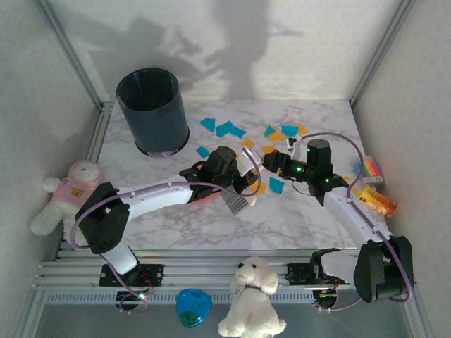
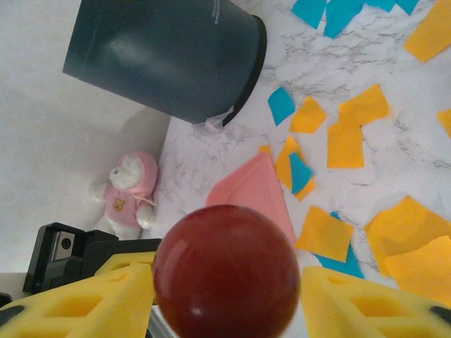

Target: Sweep away the paper scraps from the table

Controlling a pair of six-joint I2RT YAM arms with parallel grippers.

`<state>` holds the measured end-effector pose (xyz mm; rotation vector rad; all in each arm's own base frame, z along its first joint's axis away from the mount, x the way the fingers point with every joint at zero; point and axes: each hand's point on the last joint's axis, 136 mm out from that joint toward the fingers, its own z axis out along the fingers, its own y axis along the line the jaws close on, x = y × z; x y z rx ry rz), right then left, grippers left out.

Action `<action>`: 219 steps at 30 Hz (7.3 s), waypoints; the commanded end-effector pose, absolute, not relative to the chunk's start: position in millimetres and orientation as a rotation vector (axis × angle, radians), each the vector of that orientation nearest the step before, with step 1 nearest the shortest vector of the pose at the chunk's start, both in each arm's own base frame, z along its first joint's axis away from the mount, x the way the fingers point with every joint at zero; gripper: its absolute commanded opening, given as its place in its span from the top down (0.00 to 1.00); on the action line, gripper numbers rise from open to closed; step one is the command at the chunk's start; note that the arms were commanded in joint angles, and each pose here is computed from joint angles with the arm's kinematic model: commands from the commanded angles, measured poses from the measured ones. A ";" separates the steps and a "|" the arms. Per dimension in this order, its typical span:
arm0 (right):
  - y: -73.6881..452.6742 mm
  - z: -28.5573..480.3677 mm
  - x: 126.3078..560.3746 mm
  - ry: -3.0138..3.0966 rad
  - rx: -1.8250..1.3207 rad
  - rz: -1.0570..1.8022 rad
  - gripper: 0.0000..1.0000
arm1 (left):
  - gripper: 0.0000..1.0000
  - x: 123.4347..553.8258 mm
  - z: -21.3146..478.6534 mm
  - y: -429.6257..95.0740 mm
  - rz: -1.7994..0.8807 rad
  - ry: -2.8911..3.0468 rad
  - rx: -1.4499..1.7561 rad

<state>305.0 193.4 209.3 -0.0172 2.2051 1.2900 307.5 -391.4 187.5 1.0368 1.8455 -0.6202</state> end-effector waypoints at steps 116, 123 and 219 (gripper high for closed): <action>117.7 221.1 301.0 2.239 0.115 0.650 1.00 | 0.55 277.3 29.3 -114.7 0.217 2.913 0.880; 113.7 218.5 299.5 2.250 0.120 0.629 1.00 | 0.71 276.8 30.0 -116.5 0.200 2.912 0.879; 81.4 203.9 295.6 2.286 0.224 0.487 1.00 | 0.82 273.0 7.9 -268.4 -0.244 2.504 1.156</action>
